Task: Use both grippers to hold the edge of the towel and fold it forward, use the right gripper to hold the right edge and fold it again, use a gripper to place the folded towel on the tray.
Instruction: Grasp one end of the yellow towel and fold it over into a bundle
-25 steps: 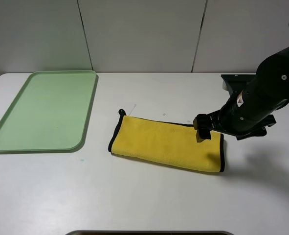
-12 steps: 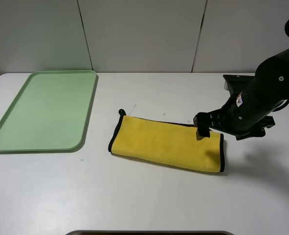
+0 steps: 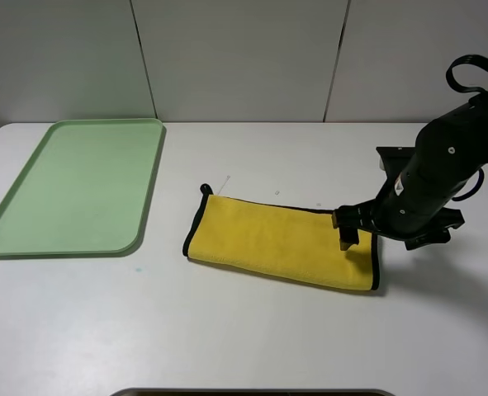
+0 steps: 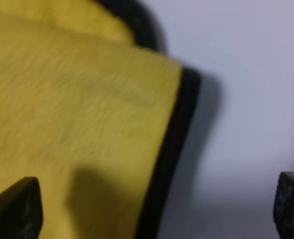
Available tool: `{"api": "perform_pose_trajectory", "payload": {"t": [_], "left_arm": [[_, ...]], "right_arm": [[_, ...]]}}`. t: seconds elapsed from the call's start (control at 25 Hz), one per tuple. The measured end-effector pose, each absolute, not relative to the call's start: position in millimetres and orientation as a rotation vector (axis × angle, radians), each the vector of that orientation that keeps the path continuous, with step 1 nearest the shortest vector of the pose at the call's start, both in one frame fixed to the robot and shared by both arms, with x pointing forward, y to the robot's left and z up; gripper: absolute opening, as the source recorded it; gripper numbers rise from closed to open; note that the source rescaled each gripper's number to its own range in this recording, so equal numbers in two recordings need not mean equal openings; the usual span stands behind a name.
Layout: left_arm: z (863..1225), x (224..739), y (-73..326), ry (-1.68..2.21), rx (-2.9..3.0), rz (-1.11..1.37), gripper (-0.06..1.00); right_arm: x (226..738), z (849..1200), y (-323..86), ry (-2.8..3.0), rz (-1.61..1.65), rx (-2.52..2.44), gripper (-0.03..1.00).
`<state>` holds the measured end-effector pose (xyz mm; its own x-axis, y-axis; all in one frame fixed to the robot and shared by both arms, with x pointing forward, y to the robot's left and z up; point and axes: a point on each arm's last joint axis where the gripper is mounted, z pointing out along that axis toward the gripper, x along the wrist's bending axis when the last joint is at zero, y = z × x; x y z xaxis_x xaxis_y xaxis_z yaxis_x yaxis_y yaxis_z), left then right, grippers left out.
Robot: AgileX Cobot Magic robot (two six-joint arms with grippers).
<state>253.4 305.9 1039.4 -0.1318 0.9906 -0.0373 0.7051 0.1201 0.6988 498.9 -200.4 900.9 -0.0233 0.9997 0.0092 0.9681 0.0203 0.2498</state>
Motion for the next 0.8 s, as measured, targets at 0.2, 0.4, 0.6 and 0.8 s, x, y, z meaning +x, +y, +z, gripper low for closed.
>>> {"api": "perform_pose_trajectory", "payload": {"t": [0.2,0.4,0.6,0.8], "left_arm": [[1039.4,253.4,305.9,1.897,1.636,0.738,0.98],[1039.4,253.4,305.9,1.897,1.636,0.738,0.98],[1039.5,253.5,305.9,1.897,1.636,0.738,0.98],[1039.5,253.5,305.9,1.897,1.636,0.738,0.98]], "right_arm": [[502.7,886.9,-202.2,2.126,0.249,2.069,1.0],[505.2,870.7,-200.4,2.143,0.234,2.073,1.0],[506.7,865.5,-199.5,2.151,0.237,2.068,1.0],[508.6,862.8,-198.2,2.153,0.252,2.066,0.91]]}}
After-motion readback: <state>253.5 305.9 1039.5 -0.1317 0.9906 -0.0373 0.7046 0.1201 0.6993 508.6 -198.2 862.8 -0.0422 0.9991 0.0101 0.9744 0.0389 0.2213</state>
